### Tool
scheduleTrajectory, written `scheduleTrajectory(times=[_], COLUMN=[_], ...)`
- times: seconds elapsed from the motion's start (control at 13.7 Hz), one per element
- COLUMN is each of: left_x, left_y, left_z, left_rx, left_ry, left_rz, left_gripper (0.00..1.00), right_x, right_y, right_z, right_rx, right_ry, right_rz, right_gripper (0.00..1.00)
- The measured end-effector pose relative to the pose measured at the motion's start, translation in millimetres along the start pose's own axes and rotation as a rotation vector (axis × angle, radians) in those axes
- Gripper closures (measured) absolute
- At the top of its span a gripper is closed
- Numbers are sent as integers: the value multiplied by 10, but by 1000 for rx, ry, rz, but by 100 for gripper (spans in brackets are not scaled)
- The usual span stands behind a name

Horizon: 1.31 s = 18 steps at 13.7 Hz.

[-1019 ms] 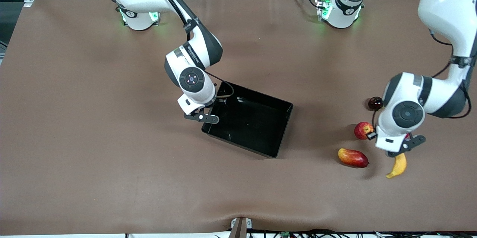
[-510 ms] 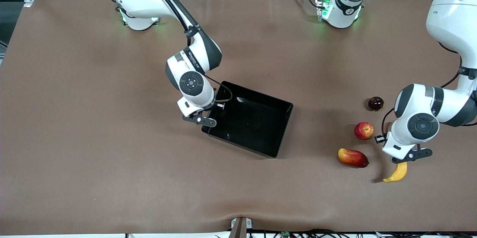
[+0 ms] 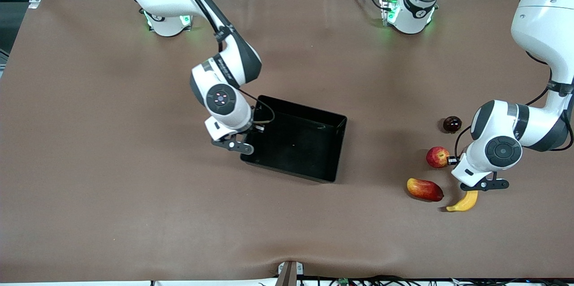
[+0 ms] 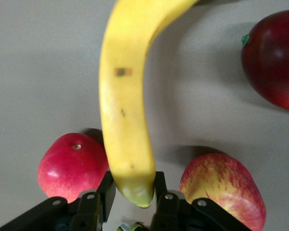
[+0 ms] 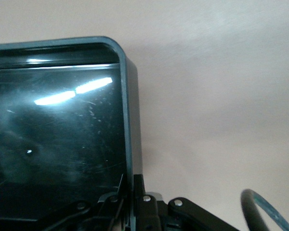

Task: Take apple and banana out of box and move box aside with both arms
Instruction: 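Lower the banana by the mango while the right gripper grasps the box, then drag the box away with the right gripper while the left gripper withdraws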

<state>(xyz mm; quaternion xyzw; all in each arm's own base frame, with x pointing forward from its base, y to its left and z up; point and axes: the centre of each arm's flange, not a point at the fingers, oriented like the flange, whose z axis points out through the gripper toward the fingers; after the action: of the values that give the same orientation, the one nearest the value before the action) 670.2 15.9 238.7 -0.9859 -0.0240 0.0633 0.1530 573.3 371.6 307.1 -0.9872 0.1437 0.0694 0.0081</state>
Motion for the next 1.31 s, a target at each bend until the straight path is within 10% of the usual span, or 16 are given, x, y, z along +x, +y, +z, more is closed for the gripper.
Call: scheduleTrajectory(times=[0.44,1.31], left_x=[103,-582], left_y=[-24,-303], left_z=[-640,-2674], left_rx=[-40,-106], left_ry=[97,195], left_rz=[-30,-148], left_gripper=[0,0], right_x=[411,1506], right_y=[1006,5108], right_z=[-919,-686], right_rx=[-27,91], right_ry=[-30,-73], right_rz=[68,-164], right_gripper=[94,94])
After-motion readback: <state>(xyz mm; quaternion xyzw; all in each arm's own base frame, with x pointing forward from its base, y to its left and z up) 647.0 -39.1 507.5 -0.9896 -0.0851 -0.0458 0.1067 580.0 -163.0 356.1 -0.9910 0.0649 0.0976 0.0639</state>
